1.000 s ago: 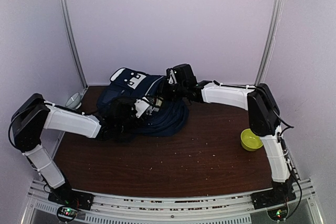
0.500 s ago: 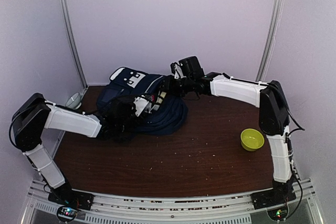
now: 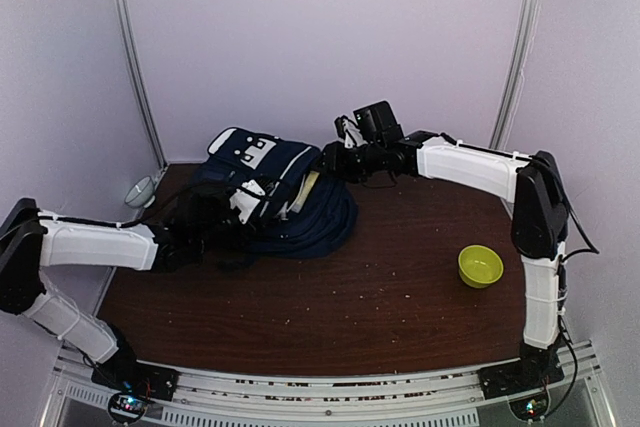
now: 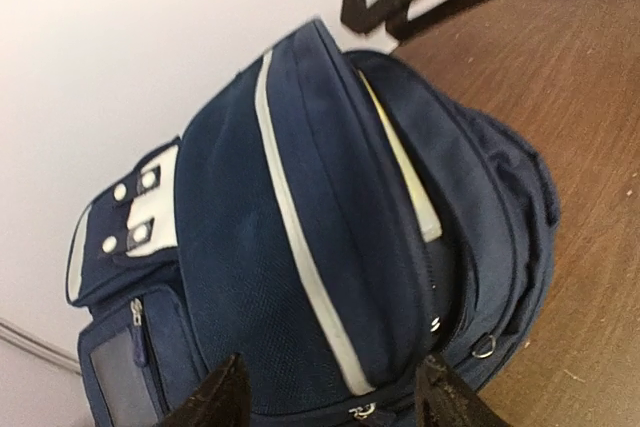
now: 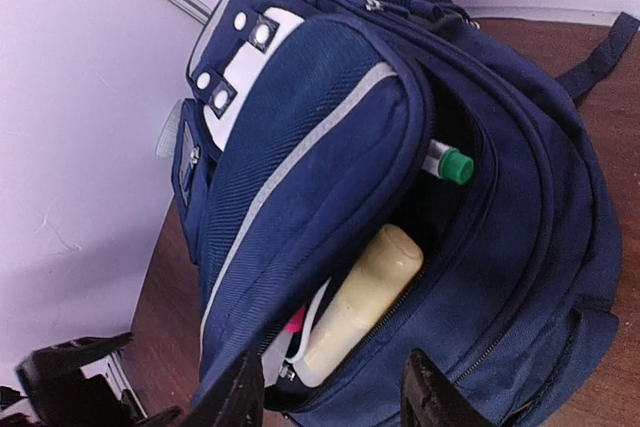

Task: Pack the student bag
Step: Adjust the student bag at the center of the board.

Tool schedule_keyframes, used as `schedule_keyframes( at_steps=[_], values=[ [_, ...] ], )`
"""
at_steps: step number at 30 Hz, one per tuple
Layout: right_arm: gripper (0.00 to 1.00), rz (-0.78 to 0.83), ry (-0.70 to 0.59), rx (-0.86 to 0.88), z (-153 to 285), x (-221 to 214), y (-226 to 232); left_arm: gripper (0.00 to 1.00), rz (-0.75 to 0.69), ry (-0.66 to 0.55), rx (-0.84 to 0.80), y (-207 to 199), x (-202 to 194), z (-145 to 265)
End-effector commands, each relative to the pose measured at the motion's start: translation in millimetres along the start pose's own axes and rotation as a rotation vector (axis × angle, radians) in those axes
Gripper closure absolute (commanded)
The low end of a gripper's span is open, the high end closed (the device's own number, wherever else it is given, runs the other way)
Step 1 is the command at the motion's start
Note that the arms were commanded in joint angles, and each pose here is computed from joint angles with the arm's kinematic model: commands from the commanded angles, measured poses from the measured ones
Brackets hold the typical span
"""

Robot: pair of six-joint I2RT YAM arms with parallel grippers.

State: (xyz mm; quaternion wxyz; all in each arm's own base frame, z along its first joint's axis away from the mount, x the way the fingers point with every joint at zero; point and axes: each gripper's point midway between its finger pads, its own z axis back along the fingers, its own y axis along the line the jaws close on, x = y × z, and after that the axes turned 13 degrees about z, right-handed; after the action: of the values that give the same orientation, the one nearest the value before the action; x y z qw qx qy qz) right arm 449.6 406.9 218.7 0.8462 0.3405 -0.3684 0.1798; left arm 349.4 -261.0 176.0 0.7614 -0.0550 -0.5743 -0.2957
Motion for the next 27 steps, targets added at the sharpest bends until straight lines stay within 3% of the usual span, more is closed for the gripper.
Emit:
schedule_keyframes(
  at_steps=[1,4,8,12,17,20,23,27],
  values=[
    [0.52,0.016,0.017,-0.016,12,-8,-2,0.39,-0.007,-0.150,-0.155,-13,39,30],
    [0.52,0.018,0.028,-0.026,11,-13,-6,0.39,0.033,-0.147,-0.168,-5,44,39],
    [0.53,0.021,0.025,-0.027,11,-12,-7,0.39,0.286,-0.108,-0.060,49,42,35],
    [0.55,0.033,0.013,-0.034,17,-9,-8,0.19,0.551,-0.017,0.108,111,8,29],
    [0.66,0.024,-0.055,-0.092,24,16,-29,0.03,0.835,0.051,0.289,179,-50,34],
    [0.72,-0.014,-0.119,-0.123,20,35,-49,0.02,0.969,0.015,0.315,210,-66,36],
    [0.73,-0.059,-0.160,-0.128,10,49,-61,0.02,1.012,0.016,0.307,226,-72,28],
    [0.74,-0.079,-0.166,-0.091,-12,60,-63,0.11,1.071,0.058,0.275,237,-87,7]
  ],
)
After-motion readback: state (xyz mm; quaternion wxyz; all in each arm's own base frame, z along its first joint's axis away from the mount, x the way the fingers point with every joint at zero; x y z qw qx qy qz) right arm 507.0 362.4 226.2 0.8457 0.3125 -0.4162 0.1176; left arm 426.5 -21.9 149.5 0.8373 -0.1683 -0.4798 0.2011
